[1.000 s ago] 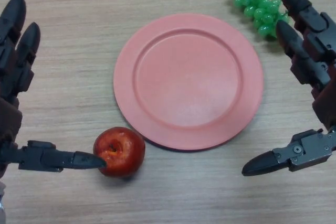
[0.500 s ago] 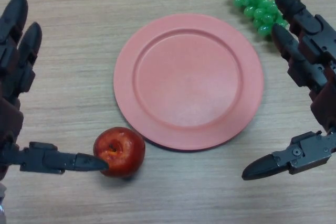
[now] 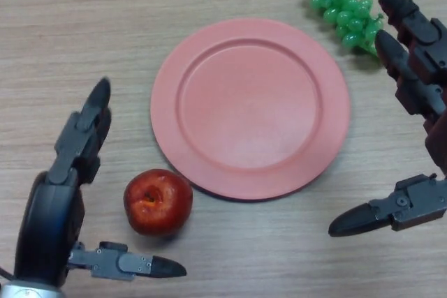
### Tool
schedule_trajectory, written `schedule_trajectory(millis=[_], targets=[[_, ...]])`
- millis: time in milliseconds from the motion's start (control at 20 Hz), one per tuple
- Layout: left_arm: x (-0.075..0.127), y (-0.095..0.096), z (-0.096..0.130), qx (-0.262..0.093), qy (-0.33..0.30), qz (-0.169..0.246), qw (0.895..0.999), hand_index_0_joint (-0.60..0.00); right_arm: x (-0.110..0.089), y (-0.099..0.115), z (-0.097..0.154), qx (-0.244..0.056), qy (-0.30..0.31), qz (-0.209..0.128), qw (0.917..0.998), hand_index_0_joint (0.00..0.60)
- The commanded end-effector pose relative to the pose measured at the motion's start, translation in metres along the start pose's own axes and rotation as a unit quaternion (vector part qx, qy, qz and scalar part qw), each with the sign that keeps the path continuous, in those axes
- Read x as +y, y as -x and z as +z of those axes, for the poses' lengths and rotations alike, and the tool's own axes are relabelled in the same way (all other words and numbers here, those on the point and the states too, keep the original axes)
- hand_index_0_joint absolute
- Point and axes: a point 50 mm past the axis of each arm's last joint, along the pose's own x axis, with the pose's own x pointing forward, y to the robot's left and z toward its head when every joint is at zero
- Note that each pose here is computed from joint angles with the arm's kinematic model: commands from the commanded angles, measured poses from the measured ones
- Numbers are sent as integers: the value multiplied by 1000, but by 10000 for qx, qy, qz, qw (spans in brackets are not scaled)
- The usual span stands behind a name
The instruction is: Pick up the red apple and place it on the plate
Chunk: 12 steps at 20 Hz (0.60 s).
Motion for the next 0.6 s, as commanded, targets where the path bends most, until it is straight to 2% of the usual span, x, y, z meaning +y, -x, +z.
schedule_trajectory(millis=[50, 200, 350, 400, 450, 500, 550, 600], targets=[[0, -2, 16, -924, -149, 68, 9956, 0, -7, 10, 28, -924, 63, -109, 9956, 0], [-6, -9, 4, -850, -262, -103, 9960, 0, -10, 14, 28, -944, -24, -253, 9952, 0], [-9, -19, -7, -566, -632, -84, 9964, 0, -13, 16, 28, -960, -47, -339, 9948, 0], [-9, -20, -7, -556, -656, -89, 9963, -100, -13, 17, 28, -962, -49, -344, 9948, 0], [-10, -20, -8, -520, -737, -119, 9959, -251, -14, 17, 28, -957, -59, -359, 9947, 0], [-11, -20, -9, -488, -832, -182, 9952, -349, -14, 17, 28, -949, -71, -380, 9947, 0], [-15, -18, -10, -434, -1083, -378, 9925, -501, -16, 18, 27, -939, -94, -425, 9946, 0], [-19, -14, -13, -425, -1436, -633, 9867, -596, -17, 20, 26, -929, -108, -469, 9945, 0]])
